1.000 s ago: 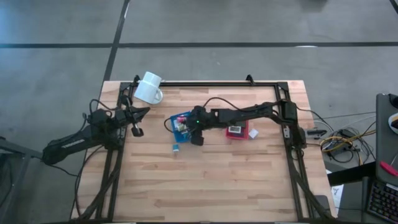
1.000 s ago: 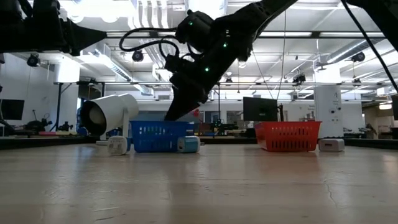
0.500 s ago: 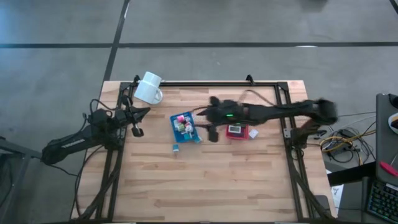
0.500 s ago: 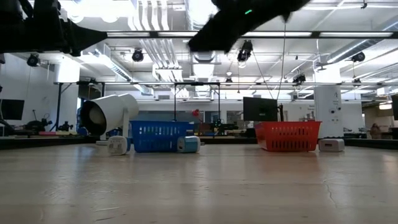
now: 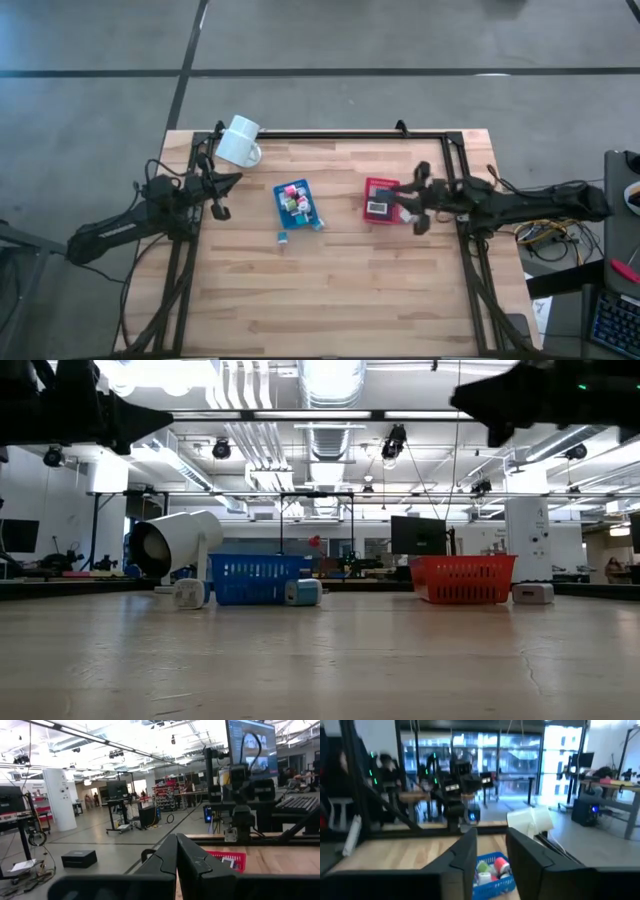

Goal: Pick & Place Office items
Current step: Put the bottom blue charger adapter into the blue bin

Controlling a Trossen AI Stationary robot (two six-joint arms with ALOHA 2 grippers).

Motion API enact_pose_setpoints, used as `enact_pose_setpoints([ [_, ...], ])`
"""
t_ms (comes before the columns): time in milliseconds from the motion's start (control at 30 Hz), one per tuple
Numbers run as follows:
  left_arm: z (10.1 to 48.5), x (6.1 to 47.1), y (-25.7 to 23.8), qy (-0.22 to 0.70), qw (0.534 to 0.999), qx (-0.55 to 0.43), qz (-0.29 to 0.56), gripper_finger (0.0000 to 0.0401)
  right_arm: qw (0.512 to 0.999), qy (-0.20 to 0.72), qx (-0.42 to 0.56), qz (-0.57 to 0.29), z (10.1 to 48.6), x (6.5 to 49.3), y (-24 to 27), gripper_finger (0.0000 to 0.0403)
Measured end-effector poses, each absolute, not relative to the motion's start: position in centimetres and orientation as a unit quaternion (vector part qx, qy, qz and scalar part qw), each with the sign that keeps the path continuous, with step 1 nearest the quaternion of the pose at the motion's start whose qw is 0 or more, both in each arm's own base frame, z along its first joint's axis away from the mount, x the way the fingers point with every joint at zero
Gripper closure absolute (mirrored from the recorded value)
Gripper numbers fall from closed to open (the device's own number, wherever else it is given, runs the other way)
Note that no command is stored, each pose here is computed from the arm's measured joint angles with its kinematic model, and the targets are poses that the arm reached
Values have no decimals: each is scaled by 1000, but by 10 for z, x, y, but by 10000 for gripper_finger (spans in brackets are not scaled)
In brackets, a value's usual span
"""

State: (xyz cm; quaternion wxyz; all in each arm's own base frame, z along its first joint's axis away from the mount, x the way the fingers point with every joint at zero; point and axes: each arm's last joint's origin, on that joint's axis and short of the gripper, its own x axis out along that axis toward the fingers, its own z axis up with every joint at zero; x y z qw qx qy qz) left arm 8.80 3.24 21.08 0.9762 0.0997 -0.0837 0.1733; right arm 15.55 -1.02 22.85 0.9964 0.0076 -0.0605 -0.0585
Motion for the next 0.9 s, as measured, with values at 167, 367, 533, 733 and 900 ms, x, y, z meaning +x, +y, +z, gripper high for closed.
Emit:
enact_pose_setpoints([
  [167, 211, 88, 32, -87, 976, 96, 173, 396, 995, -82, 11, -60, 206, 131, -8, 354],
  [367, 211, 88, 32, -86, 976, 100, 174, 396, 988, -139, 1, -62, 203, 114, -8, 376],
  [533, 211, 88, 32, -85, 975, 108, 175, 396, 987, -151, -1, -62, 201, 107, -7, 374],
  [733, 209, 89, 33, -74, 976, 103, 174, 396, 989, -135, 0, -62, 198, 107, -7, 374],
  [900, 209, 90, 33, -69, 976, 110, 174, 396, 990, -128, -4, -62, 196, 108, -7, 374],
])
